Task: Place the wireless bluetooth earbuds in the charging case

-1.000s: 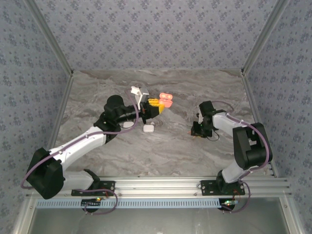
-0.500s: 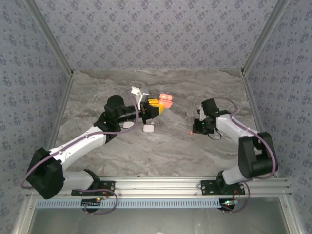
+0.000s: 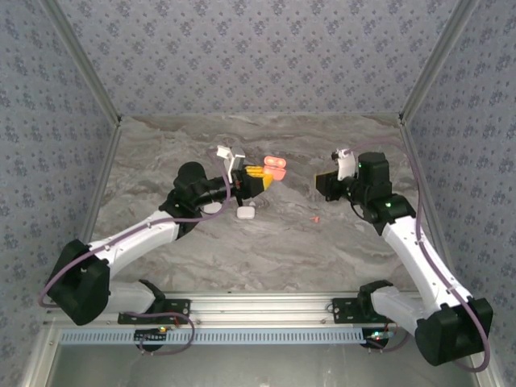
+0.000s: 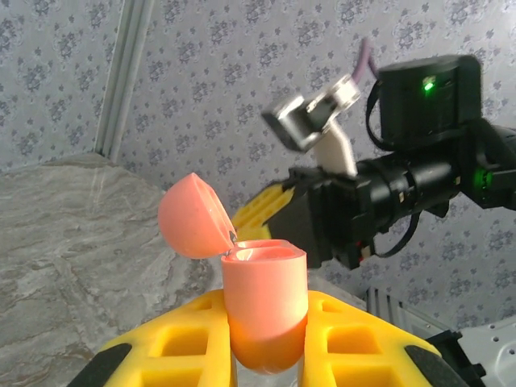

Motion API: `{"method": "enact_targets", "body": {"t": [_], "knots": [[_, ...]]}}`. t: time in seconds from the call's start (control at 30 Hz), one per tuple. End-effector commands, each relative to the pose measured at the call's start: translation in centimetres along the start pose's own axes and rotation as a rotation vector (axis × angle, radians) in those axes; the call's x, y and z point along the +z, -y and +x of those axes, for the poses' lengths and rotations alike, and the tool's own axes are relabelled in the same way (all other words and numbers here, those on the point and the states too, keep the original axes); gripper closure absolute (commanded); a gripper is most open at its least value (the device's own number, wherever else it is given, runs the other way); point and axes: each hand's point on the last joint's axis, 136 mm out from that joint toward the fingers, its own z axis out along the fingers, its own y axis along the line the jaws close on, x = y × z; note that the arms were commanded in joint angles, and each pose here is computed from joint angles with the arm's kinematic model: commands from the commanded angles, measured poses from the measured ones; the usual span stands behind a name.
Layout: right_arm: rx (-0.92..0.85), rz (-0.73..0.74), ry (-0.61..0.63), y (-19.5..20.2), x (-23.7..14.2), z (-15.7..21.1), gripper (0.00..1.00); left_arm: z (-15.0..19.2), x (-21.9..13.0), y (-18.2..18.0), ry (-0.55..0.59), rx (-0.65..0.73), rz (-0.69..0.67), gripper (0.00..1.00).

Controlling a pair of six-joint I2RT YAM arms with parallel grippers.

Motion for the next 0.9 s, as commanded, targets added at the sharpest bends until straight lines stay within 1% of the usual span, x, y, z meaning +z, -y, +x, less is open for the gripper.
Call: {"method": "enact_targets", "body": {"t": [0.0,0.13,0.3,0.4,0.87], "knots": [[-0.175,-0.125,0.162,-4.2,-2.3,-5.6,0.82,-2.2,0.5,2.0,0.051,0.026,0.09,1.0],[-0.291,-0.197,0.25,-7.5,-3.8,-8.4,0.82,-2.5,0.6,2.5,0.057,0.02,0.118,1.0],[-0.397,-0.262,0.306,-10.4,-4.8,-9.8,0.81,-3.0,0.7,2.9,0.071,0.016,0.142,1.0],[-0.421,-0.283,0.301,-11.2,-4.5,-9.8,0.81,-3.2,0.7,3.1,0.08,0.015,0.153,1.0],[-0.406,-0.324,0.23,-11.5,-2.6,-8.6,0.81,-3.3,1.0,3.6,0.086,0.021,0.17,1.0]]}}
